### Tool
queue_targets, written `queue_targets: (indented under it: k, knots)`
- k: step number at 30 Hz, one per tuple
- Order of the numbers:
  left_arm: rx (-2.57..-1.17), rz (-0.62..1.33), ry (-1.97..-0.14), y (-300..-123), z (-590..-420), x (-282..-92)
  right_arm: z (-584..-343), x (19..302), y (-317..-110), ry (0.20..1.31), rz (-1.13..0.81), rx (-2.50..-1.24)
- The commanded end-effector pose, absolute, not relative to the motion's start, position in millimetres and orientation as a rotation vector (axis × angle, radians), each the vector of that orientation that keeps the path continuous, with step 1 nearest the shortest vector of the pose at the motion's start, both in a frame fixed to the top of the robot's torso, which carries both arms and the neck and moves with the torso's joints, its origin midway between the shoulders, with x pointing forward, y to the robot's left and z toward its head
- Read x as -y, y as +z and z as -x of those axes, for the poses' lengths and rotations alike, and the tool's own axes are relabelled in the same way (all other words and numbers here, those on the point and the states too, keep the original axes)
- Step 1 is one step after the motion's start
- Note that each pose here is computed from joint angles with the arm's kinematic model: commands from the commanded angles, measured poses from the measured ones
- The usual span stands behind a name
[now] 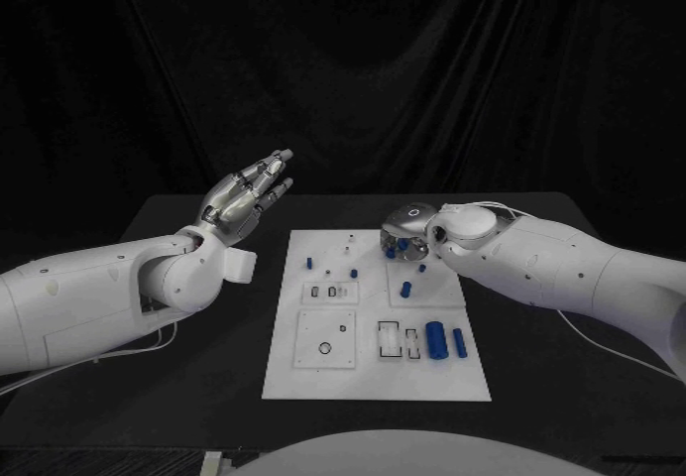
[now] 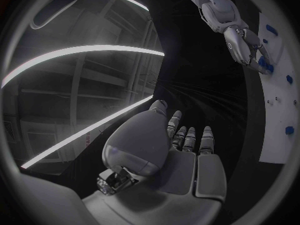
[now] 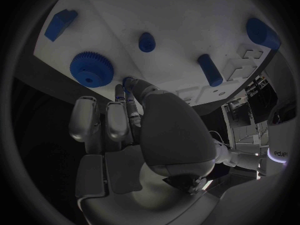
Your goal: Assemble the parts on the task board
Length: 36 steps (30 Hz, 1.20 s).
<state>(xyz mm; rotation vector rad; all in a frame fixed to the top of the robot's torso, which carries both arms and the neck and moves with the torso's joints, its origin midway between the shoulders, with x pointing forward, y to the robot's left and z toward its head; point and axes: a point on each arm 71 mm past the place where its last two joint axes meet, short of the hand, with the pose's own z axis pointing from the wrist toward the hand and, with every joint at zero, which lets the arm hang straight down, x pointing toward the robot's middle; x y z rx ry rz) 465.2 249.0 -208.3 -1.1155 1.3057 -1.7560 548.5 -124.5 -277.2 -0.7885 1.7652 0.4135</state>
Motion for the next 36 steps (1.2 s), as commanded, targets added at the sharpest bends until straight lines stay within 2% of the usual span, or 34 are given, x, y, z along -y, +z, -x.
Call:
queue_targets:
  k: [1, 8, 18, 21, 36]
  knots:
    - [-1.305, 1.096, -1.779, -205.8, -465.2, -248.0, -546.7, 124.7, -279.1, 0.432, 0.792, -1.748]
    - [-1.309, 1.103, -1.764, -205.8, -463.3, -251.5, -547.5, 126.9, -269.5, 0.454, 0.764, -1.718]
    - [-1.307, 1.117, -1.705, -205.1, -459.1, -253.7, -555.0, 128.1, -224.1, 0.454, 0.722, -1.67]
    - [-1.298, 1.119, -1.682, -204.1, -457.1, -255.7, -556.8, 125.9, -216.1, 0.461, 0.701, -1.667]
    - [-1.299, 1.123, -1.677, -199.2, -451.7, -256.0, -566.0, 107.7, -208.0, 0.459, 0.681, -1.641]
